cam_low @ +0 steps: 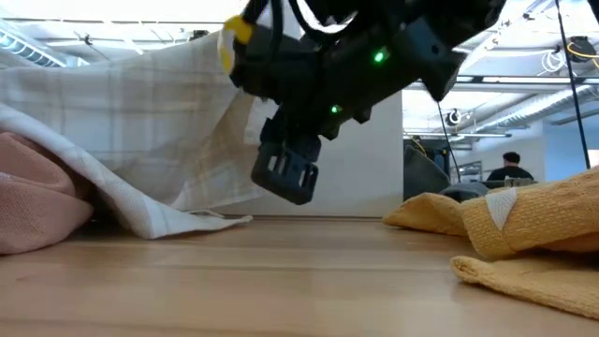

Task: Fold towel
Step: Fold the white patterned towel

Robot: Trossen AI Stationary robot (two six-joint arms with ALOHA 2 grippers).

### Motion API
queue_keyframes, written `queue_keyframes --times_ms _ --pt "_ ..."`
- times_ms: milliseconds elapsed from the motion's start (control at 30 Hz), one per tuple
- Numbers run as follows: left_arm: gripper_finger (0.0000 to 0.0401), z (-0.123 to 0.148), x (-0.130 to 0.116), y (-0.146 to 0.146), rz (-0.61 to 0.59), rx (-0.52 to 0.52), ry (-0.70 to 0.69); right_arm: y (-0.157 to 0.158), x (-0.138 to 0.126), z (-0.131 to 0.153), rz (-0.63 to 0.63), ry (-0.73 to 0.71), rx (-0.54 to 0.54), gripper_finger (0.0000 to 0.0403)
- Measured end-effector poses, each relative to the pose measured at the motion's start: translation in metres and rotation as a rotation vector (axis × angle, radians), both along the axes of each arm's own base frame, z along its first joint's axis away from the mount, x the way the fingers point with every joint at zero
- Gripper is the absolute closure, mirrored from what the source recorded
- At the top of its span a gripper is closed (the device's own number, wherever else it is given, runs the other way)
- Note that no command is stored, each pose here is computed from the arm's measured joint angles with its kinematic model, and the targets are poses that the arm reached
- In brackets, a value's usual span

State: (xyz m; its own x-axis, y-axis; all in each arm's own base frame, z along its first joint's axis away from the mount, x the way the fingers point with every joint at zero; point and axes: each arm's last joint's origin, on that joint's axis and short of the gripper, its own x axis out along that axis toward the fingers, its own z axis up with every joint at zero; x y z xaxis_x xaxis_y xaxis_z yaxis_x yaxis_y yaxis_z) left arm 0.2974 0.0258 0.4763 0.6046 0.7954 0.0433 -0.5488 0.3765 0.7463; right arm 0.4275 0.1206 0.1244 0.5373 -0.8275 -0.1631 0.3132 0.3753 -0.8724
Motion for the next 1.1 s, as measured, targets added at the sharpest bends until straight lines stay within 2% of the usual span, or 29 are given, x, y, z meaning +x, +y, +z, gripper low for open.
queue_keyframes --times_ms 100,200,267,367,567,733,767,833,900,967,1033,1100 --pt "0.0401 0.0 0.0 -0.002 -0.016 -0.007 -0.01 -0.011 0.001 0.001 -0.098 0.021 -0.075 0.0274" --pt "0.0401 0.0 0.001 -0.005 -0.026 -0.01 -0.011 -0.02 0.002 0.008 -0.137 0.032 -0.1 0.0285" --pt "0.0401 -0.001 0.001 -0.006 -0.031 -0.011 -0.008 -0.024 0.002 0.017 -0.137 0.03 -0.098 0.031" --pt "0.0401 -0.002 0.001 -0.009 -0.04 -0.011 0.004 -0.02 0.0 0.033 -0.1 0.05 -0.101 0.0377" --pt "0.0401 -0.003 0.001 -0.009 -0.029 0.0 0.031 -0.003 -0.017 0.086 -0.033 -0.027 -0.07 0.0401" --pt "0.0401 -0.004 0.001 -0.008 -0.025 0.001 0.047 0.015 -0.045 0.139 0.031 -0.085 -0.045 0.0403" --pt "0.0401 -0.004 0.001 -0.008 -0.022 0.002 0.053 0.018 -0.052 0.15 0.052 -0.112 -0.025 0.0403" --pt "0.0401 -0.004 0.0 -0.007 -0.019 0.003 0.056 0.022 -0.065 0.166 0.187 -0.12 0.057 0.0403" --pt "0.0401 -0.005 0.0 -0.007 -0.017 0.006 0.066 0.024 -0.074 0.176 0.336 -0.145 0.211 0.0403" --pt "0.0401 -0.005 0.0 -0.006 -0.017 0.006 0.071 0.023 -0.079 0.18 0.421 -0.168 0.372 0.0402" --pt "0.0401 -0.006 0.0 -0.006 -0.017 0.004 0.076 0.019 -0.081 0.176 0.422 -0.162 0.458 0.0395" --pt "0.0401 -0.007 0.001 -0.007 -0.026 -0.003 0.079 0.017 -0.077 0.164 0.385 -0.133 0.478 0.038"
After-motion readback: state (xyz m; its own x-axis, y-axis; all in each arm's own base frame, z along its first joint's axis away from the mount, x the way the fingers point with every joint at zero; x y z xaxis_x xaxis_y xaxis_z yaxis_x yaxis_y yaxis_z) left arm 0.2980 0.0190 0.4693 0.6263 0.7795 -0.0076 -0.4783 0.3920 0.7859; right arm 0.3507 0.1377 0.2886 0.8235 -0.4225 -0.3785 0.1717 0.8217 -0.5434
